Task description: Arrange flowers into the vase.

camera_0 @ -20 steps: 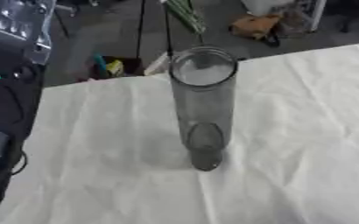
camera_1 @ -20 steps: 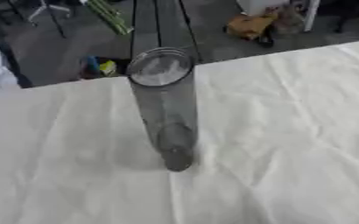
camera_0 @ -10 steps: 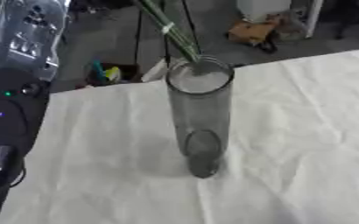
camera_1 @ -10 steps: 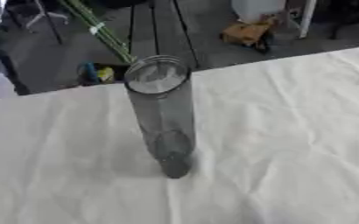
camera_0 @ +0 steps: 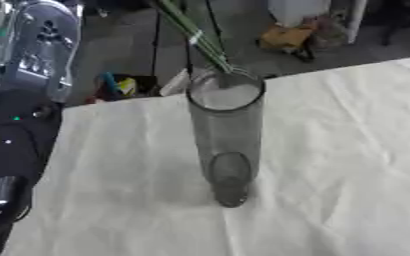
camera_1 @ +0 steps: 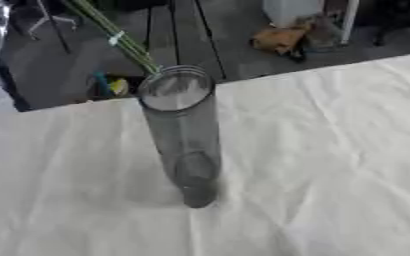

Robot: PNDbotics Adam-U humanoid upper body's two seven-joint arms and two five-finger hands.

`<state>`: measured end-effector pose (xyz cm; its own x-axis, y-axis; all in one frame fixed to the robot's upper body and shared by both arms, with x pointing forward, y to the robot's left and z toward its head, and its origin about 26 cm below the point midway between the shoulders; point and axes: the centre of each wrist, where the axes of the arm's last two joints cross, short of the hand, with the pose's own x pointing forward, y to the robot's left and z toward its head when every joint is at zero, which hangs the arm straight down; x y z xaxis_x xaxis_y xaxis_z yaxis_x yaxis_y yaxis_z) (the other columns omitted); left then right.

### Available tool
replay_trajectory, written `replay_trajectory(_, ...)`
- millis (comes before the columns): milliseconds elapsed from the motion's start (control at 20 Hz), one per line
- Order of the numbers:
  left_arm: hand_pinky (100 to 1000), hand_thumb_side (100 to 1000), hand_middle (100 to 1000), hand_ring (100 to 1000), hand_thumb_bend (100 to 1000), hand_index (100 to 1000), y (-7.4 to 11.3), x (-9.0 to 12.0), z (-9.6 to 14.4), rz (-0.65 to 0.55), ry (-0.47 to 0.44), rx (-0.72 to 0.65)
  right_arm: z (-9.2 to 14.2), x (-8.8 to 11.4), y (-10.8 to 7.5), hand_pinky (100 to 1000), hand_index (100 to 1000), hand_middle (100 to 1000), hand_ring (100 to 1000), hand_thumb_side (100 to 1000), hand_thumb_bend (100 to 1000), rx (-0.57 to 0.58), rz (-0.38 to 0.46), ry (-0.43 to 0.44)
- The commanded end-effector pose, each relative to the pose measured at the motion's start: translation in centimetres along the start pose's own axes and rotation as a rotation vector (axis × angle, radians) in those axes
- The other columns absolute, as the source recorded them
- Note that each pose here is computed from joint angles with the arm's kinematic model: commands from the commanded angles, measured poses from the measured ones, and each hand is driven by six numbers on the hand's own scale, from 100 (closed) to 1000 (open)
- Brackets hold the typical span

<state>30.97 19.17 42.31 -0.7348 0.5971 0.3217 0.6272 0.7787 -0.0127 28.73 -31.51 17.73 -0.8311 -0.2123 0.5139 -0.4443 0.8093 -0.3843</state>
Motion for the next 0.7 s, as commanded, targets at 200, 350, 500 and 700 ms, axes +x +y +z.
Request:
replay_trajectory(200,100,677,100,100,112,111,-0.38,0.6,-0.27,-0.057,-0.073,-0.037,-0.61,0.49,-0.12,871,691,468,567,1000,100,0.028,0.027,-0.017)
replay_trajectory(350,100,675,100,100,108,110,-0.31,0.34,-0.15,-0.071,-0.06,-0.038,-0.57,0.48,-0.1,872,691,468,566,1000,100,0.028,0.031,-0.016)
replay_trajectory(500,100,672,100,100,100,110,-0.24,0.29,-0.08,-0.088,-0.059,-0.044,-0.55,0.47,-0.09,873,691,468,566,1000,100,0.028,0.032,-0.014)
replay_trajectory(700,100,671,100,100,100,110,-0.22,0.14,0.08,-0.107,-0.061,-0.052,-0.57,0.46,-0.08,874,691,467,567,1000,100,0.029,0.032,-0.012)
